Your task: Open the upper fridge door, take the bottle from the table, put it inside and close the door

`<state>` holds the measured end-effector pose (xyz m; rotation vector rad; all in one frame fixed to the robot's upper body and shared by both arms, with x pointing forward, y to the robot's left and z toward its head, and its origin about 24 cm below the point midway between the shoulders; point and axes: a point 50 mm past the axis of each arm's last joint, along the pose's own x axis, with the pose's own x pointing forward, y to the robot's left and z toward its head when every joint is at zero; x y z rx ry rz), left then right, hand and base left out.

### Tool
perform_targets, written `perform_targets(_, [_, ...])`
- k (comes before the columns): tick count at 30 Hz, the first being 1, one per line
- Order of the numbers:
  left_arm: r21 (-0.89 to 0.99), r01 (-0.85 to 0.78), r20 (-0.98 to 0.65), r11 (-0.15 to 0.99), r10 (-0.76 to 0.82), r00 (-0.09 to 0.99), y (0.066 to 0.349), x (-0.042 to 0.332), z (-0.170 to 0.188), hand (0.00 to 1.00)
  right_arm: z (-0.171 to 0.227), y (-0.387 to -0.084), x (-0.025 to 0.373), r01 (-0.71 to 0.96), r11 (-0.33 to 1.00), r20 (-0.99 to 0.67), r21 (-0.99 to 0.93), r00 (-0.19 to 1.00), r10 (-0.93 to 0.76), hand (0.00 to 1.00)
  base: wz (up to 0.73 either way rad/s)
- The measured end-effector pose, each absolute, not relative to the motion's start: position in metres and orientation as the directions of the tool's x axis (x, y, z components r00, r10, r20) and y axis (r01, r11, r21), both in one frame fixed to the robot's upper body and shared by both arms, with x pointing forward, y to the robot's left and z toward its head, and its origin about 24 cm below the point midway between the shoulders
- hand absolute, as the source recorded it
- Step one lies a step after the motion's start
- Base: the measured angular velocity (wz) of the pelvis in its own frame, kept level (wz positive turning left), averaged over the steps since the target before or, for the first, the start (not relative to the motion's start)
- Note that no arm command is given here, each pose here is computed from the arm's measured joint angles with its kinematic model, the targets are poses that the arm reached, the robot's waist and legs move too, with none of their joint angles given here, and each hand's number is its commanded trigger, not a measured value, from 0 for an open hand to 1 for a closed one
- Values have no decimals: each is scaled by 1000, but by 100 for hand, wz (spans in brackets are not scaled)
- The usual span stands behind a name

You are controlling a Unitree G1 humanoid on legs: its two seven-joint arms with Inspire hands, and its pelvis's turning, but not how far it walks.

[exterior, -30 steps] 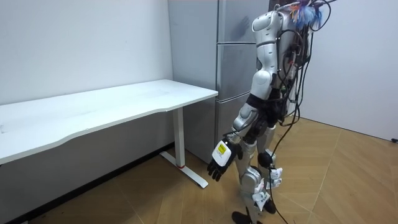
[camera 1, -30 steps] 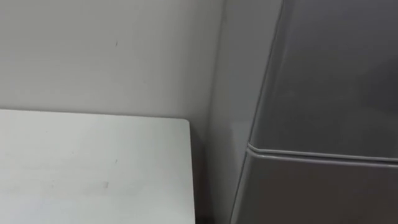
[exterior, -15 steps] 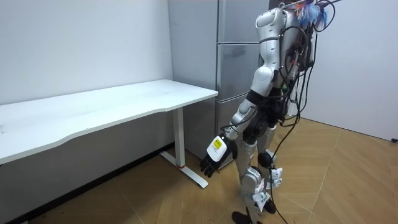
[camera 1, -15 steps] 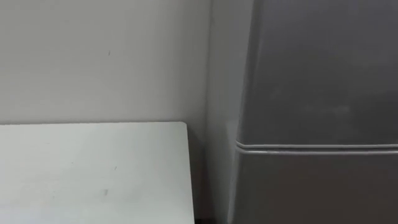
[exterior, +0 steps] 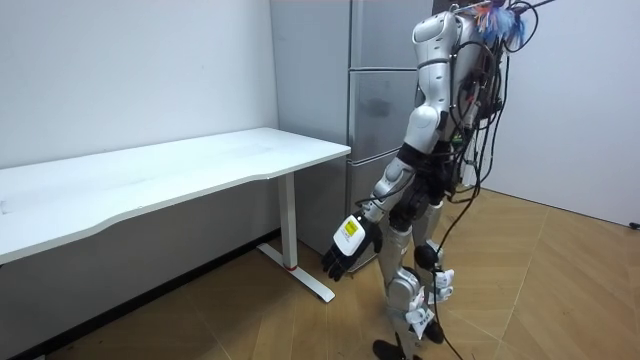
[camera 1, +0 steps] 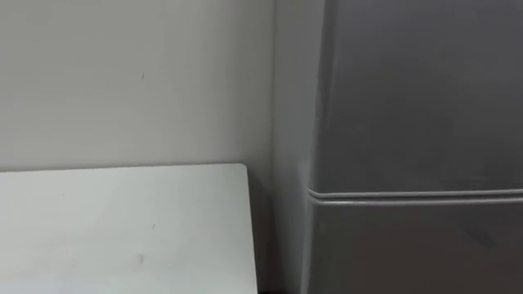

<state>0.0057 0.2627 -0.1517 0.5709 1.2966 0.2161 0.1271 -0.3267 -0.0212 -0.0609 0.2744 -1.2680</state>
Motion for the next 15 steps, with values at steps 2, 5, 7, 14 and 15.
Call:
perform_targets(2, [511, 152, -844, 846, 461, 273, 262, 5, -152, 0, -36, -322, 121, 912, 328, -217, -247, 278, -936, 0, -3])
perform_targets(5, [501, 159, -850, 851, 450, 272, 258, 1, -153, 0, -52, -316, 114, 888, 355, -277, -291, 278, -920, 0, 0])
perform_targets(7, [505, 159, -848, 849, 452, 276, 258, 2, -153, 0, -76, -315, 97, 841, 389, -358, -377, 255, -898, 0, 8])
perform_targets(14, [491, 162, -858, 856, 442, 261, 254, -4, -154, 0, -118, -299, 54, 674, 513, -530, -532, 207, -823, 0, -4])
perform_targets(15, [490, 163, -858, 856, 441, 262, 254, -4, -154, 0, -123, -296, 48, 633, 547, -558, -548, 210, -803, 0, 0])
